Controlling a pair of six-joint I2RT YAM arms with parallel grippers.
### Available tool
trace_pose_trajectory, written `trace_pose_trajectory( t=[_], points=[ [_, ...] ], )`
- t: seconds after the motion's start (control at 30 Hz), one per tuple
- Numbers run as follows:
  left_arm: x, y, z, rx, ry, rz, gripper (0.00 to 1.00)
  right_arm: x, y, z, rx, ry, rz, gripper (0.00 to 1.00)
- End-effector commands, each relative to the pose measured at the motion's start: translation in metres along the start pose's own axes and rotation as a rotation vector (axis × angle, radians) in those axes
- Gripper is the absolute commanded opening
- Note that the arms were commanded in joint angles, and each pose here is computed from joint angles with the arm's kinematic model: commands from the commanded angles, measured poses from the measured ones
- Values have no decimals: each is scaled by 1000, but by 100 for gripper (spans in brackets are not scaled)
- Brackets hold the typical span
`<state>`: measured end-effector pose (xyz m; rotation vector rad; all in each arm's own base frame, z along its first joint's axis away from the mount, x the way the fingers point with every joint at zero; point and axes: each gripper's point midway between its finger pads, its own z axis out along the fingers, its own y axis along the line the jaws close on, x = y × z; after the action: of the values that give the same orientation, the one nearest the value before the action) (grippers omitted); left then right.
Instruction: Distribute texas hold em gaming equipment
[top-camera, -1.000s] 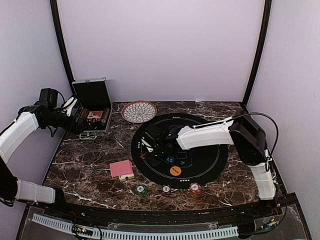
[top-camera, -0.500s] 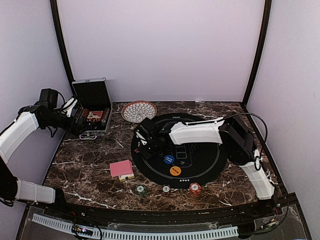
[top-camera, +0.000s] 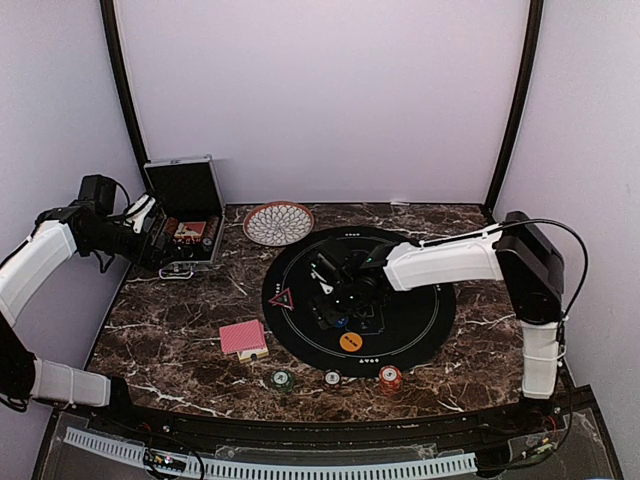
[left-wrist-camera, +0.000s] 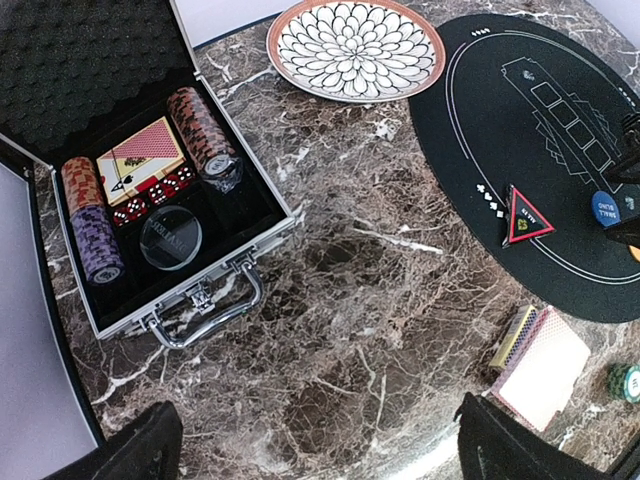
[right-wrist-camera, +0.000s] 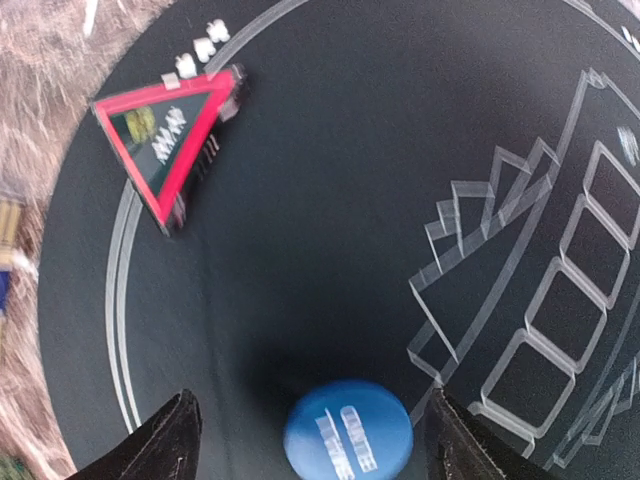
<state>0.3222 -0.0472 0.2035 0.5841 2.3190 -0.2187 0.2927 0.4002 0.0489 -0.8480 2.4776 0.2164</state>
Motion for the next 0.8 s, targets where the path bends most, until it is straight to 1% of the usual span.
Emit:
trace_pose_trajectory(
  t=[0.0, 0.13, 0.23, 0.37, 0.6, 0.77],
  points=[
    [-4, -8, -5, 32, 1, 22, 99, 18, -17, -6, 49, 5, 61, 79],
    [-5, -9, -4, 36, 0, 25, 99, 29, -22, -5, 64, 17, 86, 80],
    [-6, -8, -4, 34, -1, 25, 99, 32, -22, -1, 68, 19, 93, 79],
    [-7, -8, -4, 35, -2, 24, 99, 32, -22, 7, 72, 21, 103, 74],
    [-8, -8, -4, 31, -3, 23, 99, 22, -37, 17, 94, 5, 177, 56],
    [-7, -7, -4, 24, 0, 29, 99, 25, -55, 17, 139, 5, 192, 54]
  ],
)
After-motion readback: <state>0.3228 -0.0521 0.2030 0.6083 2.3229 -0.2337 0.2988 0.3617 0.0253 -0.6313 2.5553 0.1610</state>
